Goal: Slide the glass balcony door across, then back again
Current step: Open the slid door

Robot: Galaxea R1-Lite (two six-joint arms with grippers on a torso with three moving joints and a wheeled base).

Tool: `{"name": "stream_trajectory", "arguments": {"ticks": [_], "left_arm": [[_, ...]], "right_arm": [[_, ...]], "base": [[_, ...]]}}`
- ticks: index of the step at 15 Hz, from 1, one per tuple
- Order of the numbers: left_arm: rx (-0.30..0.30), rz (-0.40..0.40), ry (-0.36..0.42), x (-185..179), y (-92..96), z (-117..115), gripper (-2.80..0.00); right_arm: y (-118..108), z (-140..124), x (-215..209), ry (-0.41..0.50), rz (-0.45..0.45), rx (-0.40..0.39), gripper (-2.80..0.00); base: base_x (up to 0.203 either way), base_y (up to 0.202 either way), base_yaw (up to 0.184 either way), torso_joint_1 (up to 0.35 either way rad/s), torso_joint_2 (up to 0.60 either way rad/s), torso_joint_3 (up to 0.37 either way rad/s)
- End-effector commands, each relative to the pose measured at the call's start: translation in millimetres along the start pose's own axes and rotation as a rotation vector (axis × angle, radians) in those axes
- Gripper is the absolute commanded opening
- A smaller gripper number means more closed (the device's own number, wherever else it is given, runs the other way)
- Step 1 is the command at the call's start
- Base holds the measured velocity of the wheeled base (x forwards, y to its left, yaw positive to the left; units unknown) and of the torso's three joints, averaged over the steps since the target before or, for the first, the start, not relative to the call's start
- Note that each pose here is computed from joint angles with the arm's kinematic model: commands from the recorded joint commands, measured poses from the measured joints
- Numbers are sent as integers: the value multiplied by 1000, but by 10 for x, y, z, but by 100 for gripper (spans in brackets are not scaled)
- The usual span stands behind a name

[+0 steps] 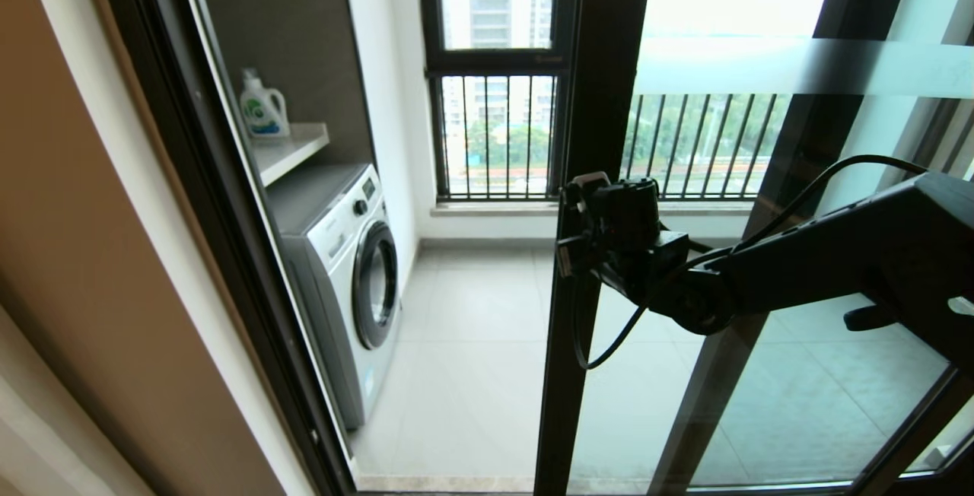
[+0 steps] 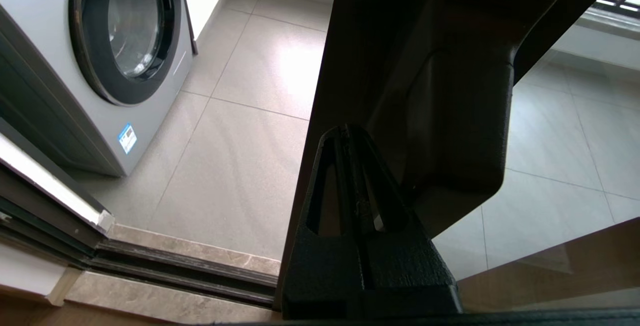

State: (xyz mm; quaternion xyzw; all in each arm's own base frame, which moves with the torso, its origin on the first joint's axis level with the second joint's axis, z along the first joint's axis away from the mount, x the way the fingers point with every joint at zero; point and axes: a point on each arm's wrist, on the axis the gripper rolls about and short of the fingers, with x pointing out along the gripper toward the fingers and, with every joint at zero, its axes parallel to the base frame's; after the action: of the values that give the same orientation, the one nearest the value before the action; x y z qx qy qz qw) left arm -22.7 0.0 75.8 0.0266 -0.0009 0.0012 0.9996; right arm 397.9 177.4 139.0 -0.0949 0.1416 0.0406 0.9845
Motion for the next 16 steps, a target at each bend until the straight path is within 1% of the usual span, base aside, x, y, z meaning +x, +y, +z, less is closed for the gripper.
{"name": "stream_trajectory", "arguments": {"ticks": [1,8,16], "left_arm": [[1,2,2,1,0,1,-280],[-1,1,2,1,0,1,-280],[1,2,2,1,0,1,-280]], "right_arm": [[-100,51,-54,-8,-24,3,-280],[-327,69,-103,-3,-67,8,-280],[-759,-27,-88,32,-157,31,-280]], "base": [[0,0,0,0,0,0],[0,0,0,0,0,0],[0,0,0,0,0,0]]}}
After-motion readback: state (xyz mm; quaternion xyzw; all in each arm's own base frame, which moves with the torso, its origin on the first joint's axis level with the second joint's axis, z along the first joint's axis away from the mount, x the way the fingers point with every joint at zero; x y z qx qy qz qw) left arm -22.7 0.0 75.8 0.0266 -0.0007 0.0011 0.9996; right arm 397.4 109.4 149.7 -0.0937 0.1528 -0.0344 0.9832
